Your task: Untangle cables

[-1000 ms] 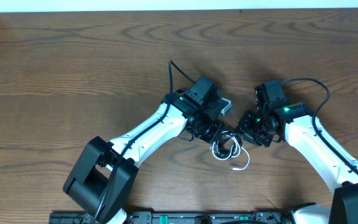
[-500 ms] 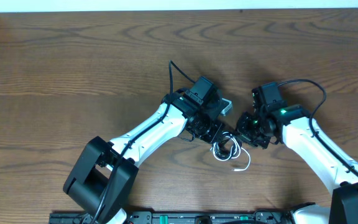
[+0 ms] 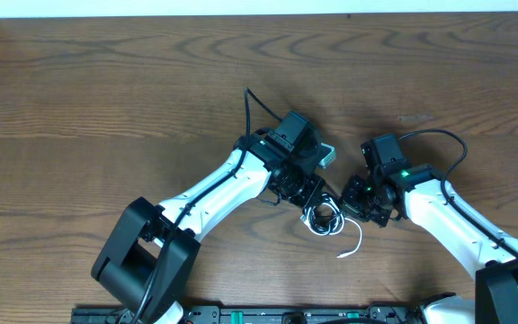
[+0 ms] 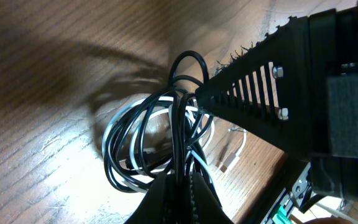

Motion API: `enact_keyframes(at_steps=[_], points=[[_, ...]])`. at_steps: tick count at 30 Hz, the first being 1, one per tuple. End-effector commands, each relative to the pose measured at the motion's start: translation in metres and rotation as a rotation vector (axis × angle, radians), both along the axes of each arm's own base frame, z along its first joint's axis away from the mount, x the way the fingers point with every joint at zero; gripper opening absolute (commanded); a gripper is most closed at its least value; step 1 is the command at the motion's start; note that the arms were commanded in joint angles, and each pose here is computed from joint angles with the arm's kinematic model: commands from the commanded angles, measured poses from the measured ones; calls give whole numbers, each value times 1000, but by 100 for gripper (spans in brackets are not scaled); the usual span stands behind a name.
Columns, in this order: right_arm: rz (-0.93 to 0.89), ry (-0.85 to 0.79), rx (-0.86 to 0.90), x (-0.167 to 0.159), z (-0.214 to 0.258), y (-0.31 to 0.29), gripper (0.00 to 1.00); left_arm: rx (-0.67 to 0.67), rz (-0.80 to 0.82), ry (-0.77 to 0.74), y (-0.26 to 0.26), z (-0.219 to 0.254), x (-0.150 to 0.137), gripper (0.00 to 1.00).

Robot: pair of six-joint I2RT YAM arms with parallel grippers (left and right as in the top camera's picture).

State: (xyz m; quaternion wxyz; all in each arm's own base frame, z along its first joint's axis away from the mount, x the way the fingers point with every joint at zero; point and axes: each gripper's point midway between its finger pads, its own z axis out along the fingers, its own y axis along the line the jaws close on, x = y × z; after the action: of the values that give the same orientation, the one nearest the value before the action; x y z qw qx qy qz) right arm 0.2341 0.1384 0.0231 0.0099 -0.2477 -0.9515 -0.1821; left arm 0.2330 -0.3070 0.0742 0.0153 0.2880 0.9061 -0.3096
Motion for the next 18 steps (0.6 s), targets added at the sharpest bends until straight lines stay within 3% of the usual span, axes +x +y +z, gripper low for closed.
enact_keyframes(at_steps=[1,9,15,18], points=[[-16,2,-95,-5,-10,-16,1,13,4,12,3,0,-3,7],[-66,-64,-359,6,-16,-63,1,127,28,0,22,-12,-3,7],[-84,-98,-471,11,-14,-83,2,139,30,0,24,-13,-3,7],[-91,-109,-540,11,-12,-95,11,139,30,0,24,-13,-3,8]])
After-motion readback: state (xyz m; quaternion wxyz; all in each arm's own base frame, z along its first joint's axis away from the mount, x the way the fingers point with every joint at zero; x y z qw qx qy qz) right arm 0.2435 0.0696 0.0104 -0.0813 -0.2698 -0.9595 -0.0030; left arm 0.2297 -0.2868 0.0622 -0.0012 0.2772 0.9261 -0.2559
